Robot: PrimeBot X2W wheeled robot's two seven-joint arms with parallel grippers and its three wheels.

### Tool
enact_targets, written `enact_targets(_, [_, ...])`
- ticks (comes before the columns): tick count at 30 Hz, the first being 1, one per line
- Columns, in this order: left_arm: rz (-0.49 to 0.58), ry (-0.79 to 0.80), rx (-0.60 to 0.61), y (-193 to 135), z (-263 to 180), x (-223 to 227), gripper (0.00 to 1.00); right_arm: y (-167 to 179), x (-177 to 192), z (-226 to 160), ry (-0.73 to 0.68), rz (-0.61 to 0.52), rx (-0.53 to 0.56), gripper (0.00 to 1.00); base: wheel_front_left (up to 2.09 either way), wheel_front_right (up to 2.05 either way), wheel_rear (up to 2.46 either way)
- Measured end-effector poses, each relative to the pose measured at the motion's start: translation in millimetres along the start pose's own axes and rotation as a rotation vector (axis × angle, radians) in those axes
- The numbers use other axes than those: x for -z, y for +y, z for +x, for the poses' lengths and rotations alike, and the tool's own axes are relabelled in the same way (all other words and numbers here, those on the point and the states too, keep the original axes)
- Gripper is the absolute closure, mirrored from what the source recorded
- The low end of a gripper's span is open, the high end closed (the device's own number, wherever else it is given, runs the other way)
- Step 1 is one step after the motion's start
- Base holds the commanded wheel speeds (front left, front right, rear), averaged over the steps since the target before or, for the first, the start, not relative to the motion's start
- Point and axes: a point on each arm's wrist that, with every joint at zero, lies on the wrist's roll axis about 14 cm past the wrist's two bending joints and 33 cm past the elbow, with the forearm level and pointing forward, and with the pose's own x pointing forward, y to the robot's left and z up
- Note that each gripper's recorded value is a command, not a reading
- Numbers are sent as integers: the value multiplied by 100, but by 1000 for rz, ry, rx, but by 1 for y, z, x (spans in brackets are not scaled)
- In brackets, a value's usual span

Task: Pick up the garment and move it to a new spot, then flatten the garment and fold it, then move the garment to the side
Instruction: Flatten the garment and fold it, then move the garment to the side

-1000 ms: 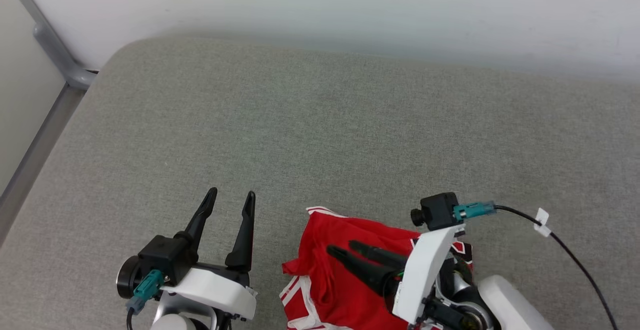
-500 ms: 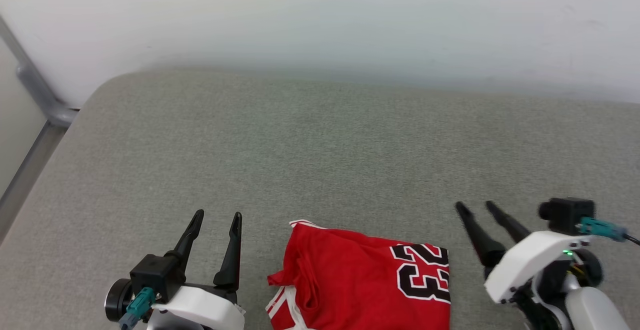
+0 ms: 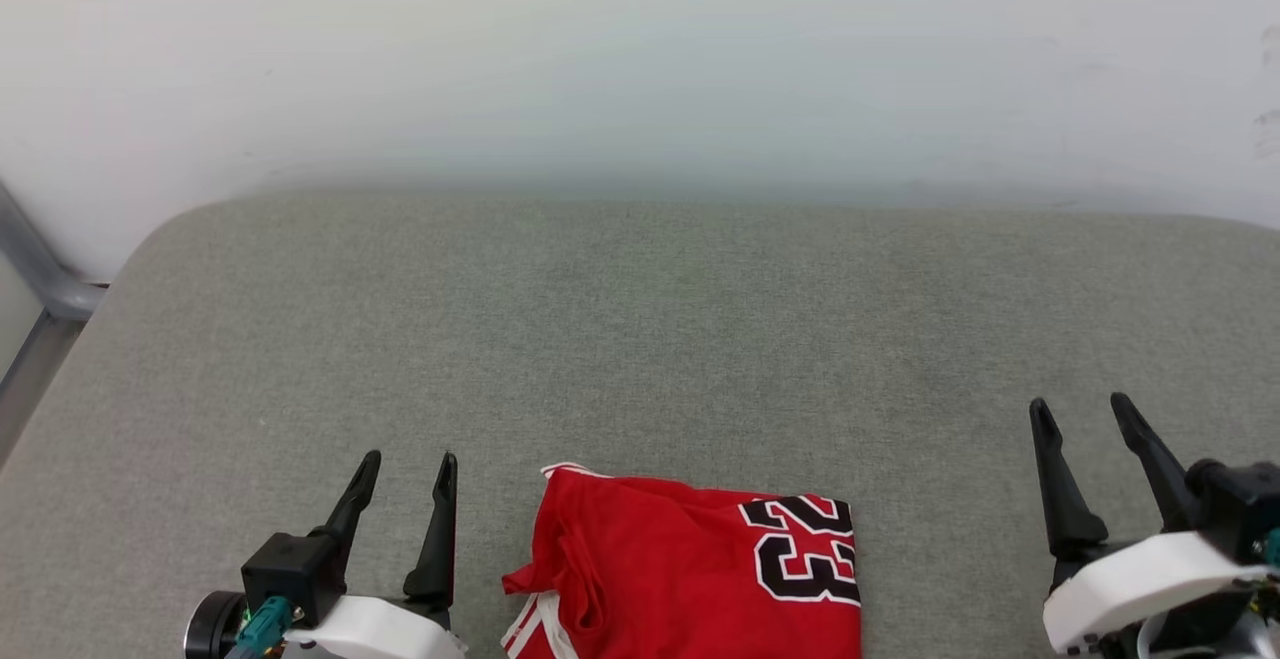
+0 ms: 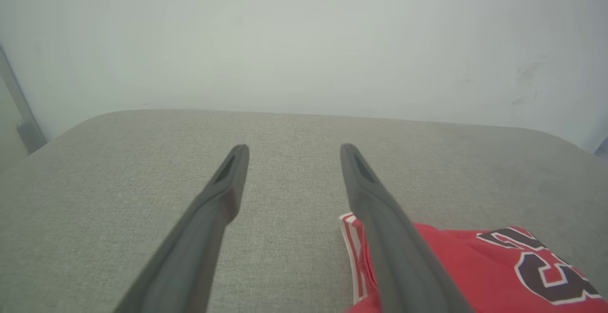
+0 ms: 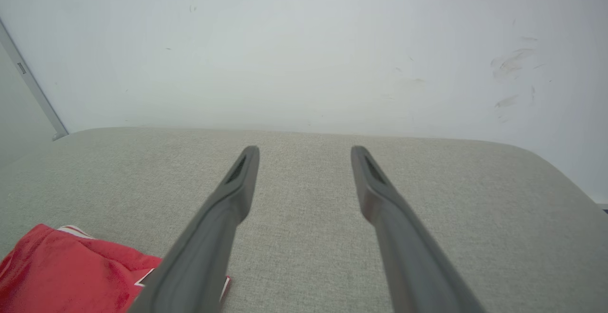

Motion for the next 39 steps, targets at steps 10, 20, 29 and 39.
enact_targets(10, [10,20,-11,0,-9,5,0,-3,-1,-33,-9,-20,35,0,0,0,0])
enact_targets(20, [18,26,-10,0,-9,6,0,0,-2,-38,8,-1,32,0,0,0,0])
enact_targets(29, [21,15,-16,3,-7,2,0,-7,39,-38,201,115,47,0,0,0,0])
enact_targets(39, [25,-3,-35,13,-2,-3,0,5,119,-42,649,228,-43,0,0,0,0])
